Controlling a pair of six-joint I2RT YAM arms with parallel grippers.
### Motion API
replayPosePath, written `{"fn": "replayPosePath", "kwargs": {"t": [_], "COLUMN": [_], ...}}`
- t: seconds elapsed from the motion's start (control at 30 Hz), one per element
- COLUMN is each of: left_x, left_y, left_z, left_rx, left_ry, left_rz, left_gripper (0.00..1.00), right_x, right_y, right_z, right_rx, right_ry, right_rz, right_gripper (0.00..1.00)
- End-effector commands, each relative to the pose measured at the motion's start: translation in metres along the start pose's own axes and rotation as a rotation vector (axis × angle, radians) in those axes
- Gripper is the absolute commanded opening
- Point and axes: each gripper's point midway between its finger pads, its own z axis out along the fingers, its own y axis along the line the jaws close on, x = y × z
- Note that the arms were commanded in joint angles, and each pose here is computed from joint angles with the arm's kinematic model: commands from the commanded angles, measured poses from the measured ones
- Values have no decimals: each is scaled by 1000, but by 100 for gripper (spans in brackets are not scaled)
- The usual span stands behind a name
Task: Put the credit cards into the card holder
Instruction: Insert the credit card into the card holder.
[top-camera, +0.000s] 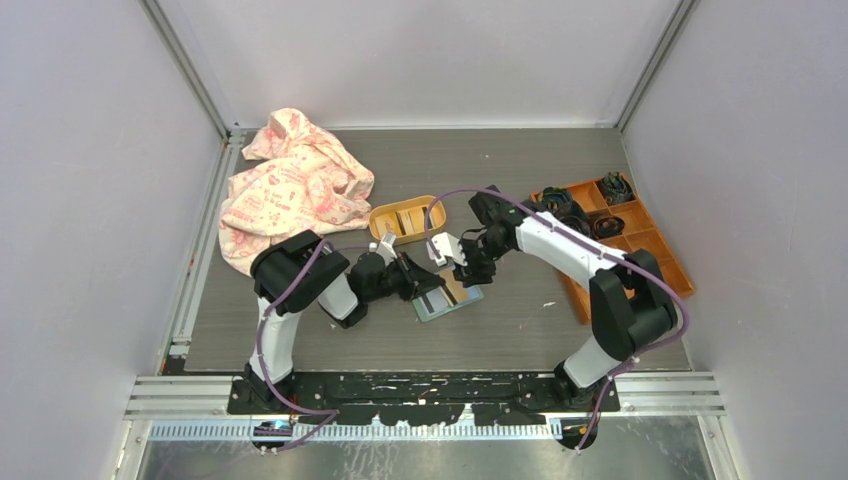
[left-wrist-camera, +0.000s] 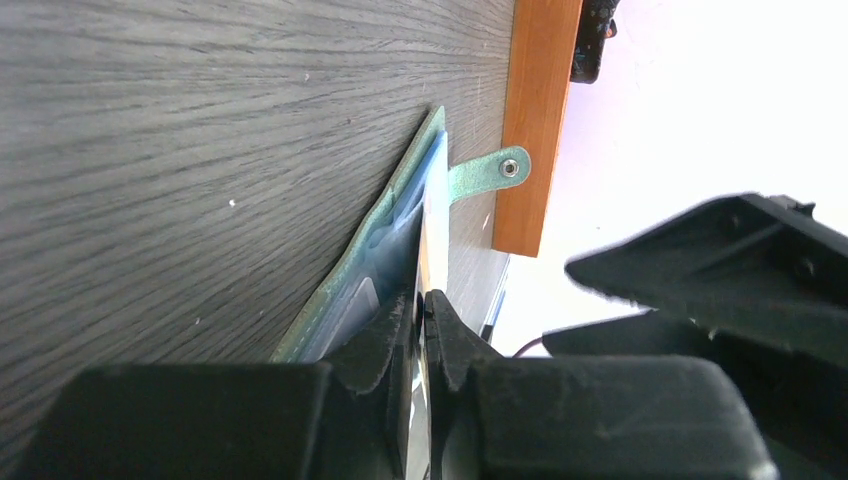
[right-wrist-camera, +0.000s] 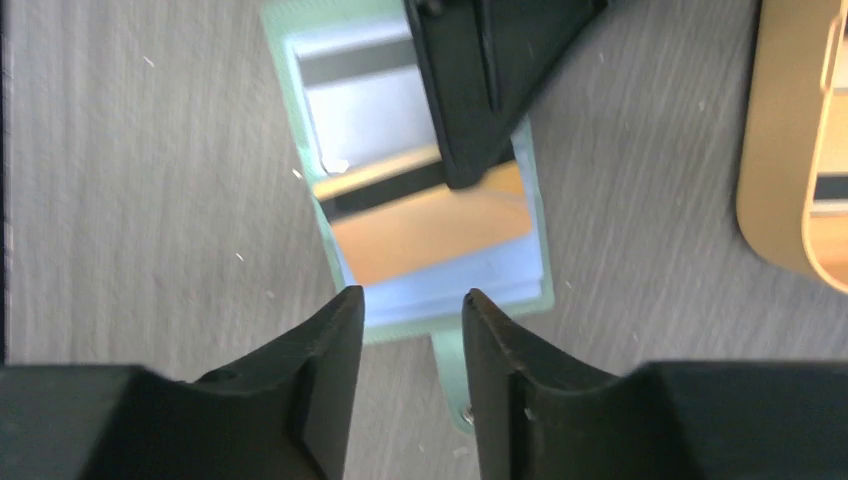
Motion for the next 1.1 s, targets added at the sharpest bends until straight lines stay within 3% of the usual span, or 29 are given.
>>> {"fn": "replayPosePath", "kwargs": {"t": [0.0,0.1,0.23,0.53,1.07], "left_x": [2,2,2,2,2], "left_y": [7,8,9,11,12], "left_z": [1,1,0,1,-1], "left_rx": [-28,-31,-33,-35,-35], "left_ry": [6,6,4,5,12], "left_rz": [23,21,20,15,12], "left_gripper": [10,11,12,14,18], "right_x": [-44,-55,-64,-59,-28], "right_y": [17,27,29,12,-7], "right_z": [7,20,36,63,59], "right_rx": [-27,-46,-9,117,192], "right_ry": [-189,-189,-186,-71,104], "right_rz": [-83,-137,-178,-230,-273], "right_gripper": [37,14,1,1,1]}}
